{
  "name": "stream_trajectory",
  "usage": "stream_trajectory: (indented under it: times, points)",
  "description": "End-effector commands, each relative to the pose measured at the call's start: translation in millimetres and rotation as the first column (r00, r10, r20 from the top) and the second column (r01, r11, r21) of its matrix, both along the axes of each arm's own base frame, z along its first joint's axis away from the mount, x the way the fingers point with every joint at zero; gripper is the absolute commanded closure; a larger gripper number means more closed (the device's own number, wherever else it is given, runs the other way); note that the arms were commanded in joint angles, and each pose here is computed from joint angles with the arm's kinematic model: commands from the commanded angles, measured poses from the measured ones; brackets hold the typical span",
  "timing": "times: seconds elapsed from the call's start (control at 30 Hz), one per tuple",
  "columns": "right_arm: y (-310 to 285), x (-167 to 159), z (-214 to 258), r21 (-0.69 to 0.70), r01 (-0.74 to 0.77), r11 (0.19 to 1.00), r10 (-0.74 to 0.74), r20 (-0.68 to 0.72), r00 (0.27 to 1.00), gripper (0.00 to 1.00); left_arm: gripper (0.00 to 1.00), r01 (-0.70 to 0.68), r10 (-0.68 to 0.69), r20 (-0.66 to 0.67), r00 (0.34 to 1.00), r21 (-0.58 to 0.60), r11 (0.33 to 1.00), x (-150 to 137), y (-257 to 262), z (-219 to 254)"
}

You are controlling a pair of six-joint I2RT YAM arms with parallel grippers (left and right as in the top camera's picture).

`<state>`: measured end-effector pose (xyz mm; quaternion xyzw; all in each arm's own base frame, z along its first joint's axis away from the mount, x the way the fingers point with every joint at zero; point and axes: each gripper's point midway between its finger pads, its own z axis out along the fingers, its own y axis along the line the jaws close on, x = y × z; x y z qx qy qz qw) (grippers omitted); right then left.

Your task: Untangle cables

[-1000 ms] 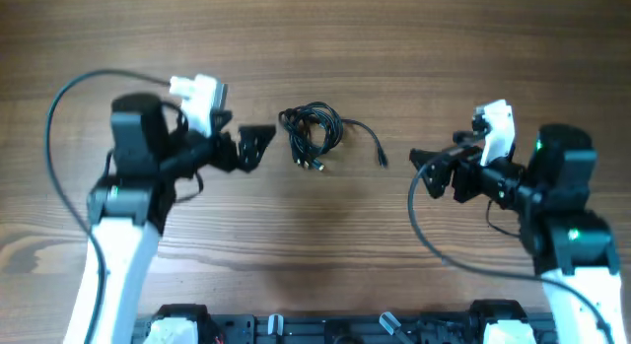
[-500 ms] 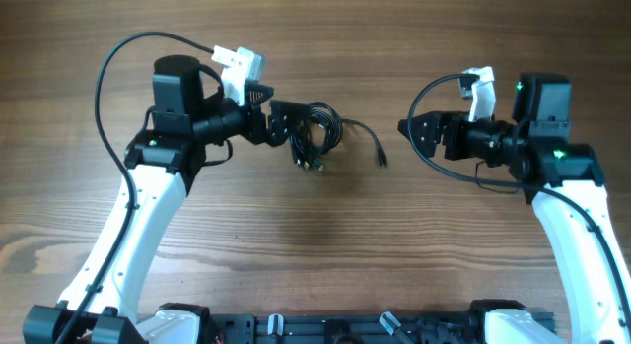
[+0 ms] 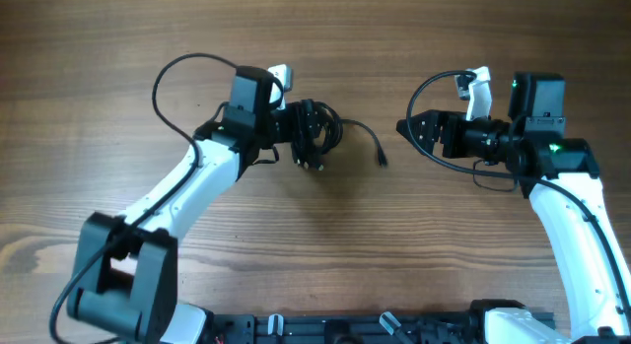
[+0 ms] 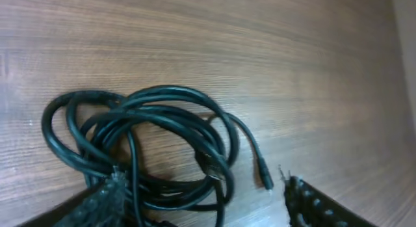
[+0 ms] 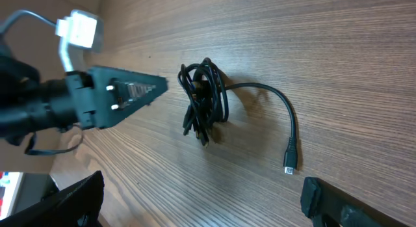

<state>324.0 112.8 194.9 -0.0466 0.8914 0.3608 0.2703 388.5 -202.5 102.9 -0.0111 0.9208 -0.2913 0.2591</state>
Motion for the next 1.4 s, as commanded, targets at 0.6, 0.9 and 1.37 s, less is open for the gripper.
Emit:
stream_trajectory:
  times: [0.6, 0.9, 1.37]
  points:
    - [2, 2, 5, 0.013, -0.014, 1.0, 0.014, 0.005, 1.0, 0.0, 0.43, -0.058, 0.062, -0.123, 0.991, 0.033, 0.998, -12, -38, -48]
    - [2, 3, 5, 0.012, -0.015, 1.0, 0.014, 0.012, 1.0, 0.0, 0.27, -0.035, 0.035, -0.063, 0.997, 0.0, 0.999, -11, -40, -19]
    - [1, 4, 5, 0.006, -0.009, 1.0, 0.009, 0.01, 1.0, 0.0, 0.09, 0.163, -0.156, -0.056, 0.986, 0.136, 0.977, -51, -65, -31]
